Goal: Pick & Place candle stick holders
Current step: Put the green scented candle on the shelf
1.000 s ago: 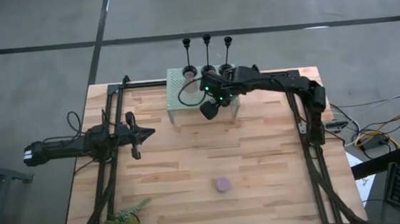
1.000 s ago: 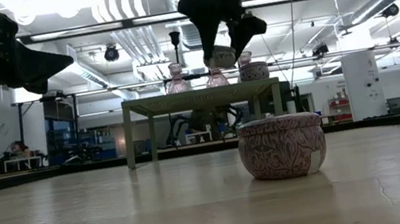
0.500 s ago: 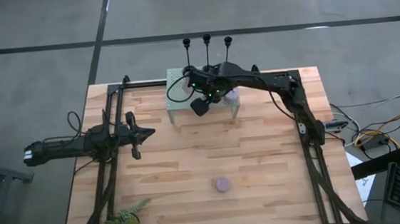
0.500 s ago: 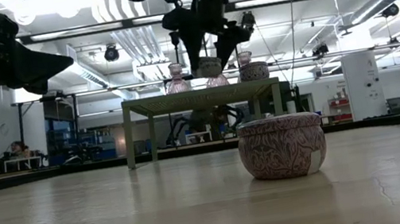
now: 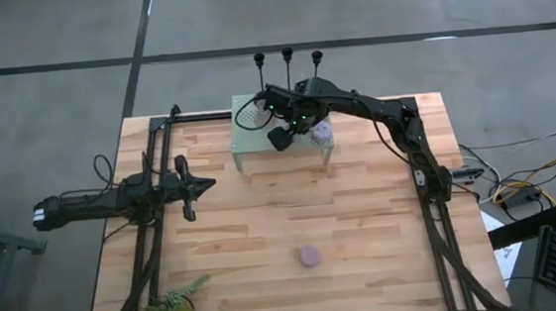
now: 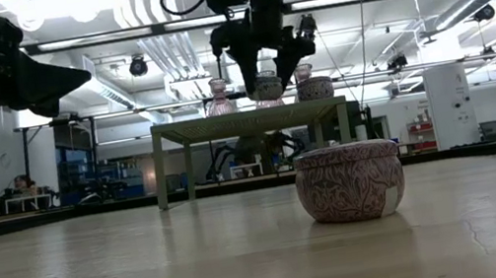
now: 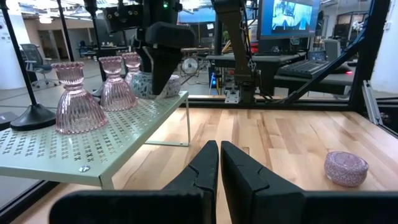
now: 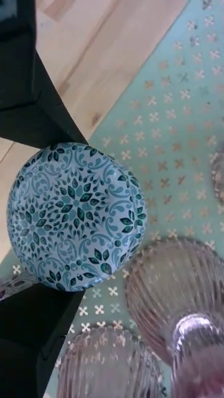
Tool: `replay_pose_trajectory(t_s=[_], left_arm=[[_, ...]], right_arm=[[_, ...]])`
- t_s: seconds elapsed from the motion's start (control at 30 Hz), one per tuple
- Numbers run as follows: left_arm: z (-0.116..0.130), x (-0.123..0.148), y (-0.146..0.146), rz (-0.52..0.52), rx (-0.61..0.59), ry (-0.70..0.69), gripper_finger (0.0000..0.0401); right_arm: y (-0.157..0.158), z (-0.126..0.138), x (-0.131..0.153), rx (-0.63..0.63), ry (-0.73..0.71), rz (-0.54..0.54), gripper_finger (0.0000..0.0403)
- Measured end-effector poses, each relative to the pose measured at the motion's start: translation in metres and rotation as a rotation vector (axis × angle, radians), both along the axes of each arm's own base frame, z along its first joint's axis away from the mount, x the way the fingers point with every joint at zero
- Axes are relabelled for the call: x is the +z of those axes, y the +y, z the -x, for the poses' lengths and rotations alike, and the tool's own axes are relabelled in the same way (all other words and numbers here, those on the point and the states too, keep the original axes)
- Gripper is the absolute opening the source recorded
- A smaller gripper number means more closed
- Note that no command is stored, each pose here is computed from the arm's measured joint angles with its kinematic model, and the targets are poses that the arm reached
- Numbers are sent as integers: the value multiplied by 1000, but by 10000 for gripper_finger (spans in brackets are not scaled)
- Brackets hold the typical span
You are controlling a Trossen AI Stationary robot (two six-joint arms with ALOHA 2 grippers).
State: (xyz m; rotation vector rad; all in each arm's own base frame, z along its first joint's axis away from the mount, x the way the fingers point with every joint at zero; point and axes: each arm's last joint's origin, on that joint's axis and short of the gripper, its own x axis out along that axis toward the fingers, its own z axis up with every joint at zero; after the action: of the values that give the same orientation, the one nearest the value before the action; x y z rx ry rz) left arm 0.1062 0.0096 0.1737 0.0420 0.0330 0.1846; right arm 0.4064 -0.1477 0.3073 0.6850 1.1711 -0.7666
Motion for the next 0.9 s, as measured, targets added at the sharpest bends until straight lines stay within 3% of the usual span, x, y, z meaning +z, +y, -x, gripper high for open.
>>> replay_pose_trajectory(t_s=[0.9], left_arm=[[0,0,0,0,0,0,23]], right_arm=[[-7,2,-14,19,53,15,332]])
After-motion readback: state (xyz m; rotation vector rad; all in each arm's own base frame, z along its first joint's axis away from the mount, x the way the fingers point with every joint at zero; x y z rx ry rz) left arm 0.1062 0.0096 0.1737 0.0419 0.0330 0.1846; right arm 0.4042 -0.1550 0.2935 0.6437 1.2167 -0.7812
